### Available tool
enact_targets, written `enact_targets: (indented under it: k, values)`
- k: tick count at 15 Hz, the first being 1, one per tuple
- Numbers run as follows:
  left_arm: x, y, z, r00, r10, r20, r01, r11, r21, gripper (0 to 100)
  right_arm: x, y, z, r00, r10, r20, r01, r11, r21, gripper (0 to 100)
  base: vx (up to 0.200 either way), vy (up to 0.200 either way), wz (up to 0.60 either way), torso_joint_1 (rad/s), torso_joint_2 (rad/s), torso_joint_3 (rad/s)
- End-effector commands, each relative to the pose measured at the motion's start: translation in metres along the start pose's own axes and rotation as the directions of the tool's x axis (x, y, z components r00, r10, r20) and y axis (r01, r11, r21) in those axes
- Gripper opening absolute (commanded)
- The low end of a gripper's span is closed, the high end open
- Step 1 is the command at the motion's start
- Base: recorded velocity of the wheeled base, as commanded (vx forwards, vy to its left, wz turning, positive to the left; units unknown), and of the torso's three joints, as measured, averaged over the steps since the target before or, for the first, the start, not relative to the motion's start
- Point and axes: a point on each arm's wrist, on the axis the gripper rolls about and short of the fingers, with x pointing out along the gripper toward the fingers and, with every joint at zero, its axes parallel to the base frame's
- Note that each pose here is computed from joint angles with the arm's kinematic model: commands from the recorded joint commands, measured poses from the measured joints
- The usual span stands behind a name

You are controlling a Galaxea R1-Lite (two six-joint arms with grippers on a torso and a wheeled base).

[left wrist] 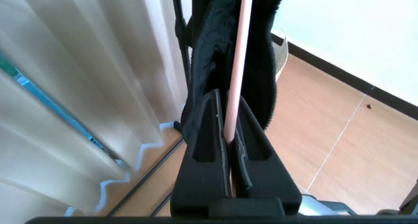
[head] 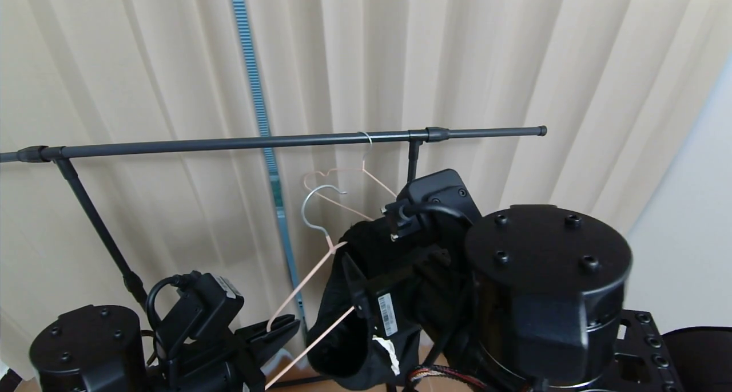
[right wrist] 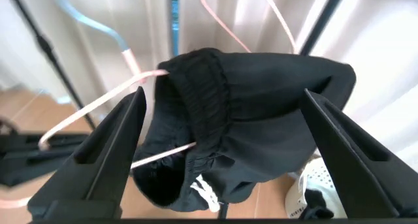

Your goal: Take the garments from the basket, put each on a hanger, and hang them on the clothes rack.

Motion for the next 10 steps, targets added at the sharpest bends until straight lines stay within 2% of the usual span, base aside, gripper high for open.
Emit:
enact_targets:
  k: [1,2,3,4,5,6,7,8,9,10]
  values:
    - [-0.002,-0.001,-0.001,1.0,-0.004,-0.005,0.004,1.0,0.001,0,-0.01,-0.024,0.004,0.999,0.033,0.003,-0.033,0.999,-0.03,100,0.0,0.0,0.0,0.0,0.0,0.0]
    - [-0.002,-0.001,-0.003,1.0,-0.013,-0.011,0.014,1.0,0.002,0,-0.014,-0.044,0.006,0.998,0.061,-0.001,-0.061,0.995,-0.076,100,0.0,0.0,0.0,0.0,0.0,0.0]
    - [-0.003,-0.001,-0.003,1.0,-0.018,-0.012,0.018,1.0,0.003,0,-0.014,-0.048,0.005,0.998,0.069,-0.003,-0.069,0.994,-0.089,100,0.0,0.0,0.0,0.0,0.0,0.0]
    - [-0.005,-0.003,-0.007,0.998,-0.051,-0.025,0.052,0.999,0.009,0,-0.017,-0.078,0.002,0.993,0.114,-0.023,-0.116,0.979,-0.169,100,0.0,0.0,0.0,0.0,0.0,0.0]
    - [-0.006,-0.003,-0.007,0.998,-0.062,-0.027,0.062,0.998,0.01,0,-0.018,-0.09,0.0,0.991,0.125,-0.04,-0.131,0.969,-0.211,100,0.0,0.0,0.0,0.0,0.0,0.0]
    - [-0.007,-0.003,-0.007,0.997,-0.069,-0.022,0.07,0.997,0.024,0,-0.02,-0.11,0.002,0.987,0.149,-0.06,-0.16,0.947,-0.28,100,0.0,0.0,0.0,0.0,0.0,0.0]
    - [-0.008,-0.004,-0.009,0.997,-0.072,-0.033,0.073,0.997,0.035,0,-0.022,-0.13,0.008,0.974,0.194,-0.115,-0.222,0.915,-0.335,100,0.0,0.0,0.0,0.0,0.0,0.0]
    - [-0.008,-0.004,-0.011,0.996,-0.075,-0.042,0.077,0.996,0.034,0,-0.021,-0.139,0.013,0.962,0.227,-0.153,-0.268,0.892,-0.364,100,0.0,0.0,0.0,0.0,0.0,0.0]
    - [-0.01,-0.007,-0.014,0.993,-0.106,-0.055,0.108,0.993,0.038,0,-0.019,-0.159,0.029,0.922,0.288,-0.259,-0.374,0.833,-0.408,100,0.0,0.0,0.0,0.0,0.0,0.0]
    - [-0.013,-0.011,-0.017,0.987,-0.148,-0.066,0.152,0.987,0.058,0,-0.014,-0.173,0.041,0.857,0.349,-0.378,-0.494,0.763,-0.417,100,0.0,0.0,0.0,0.0,0.0,0.0]
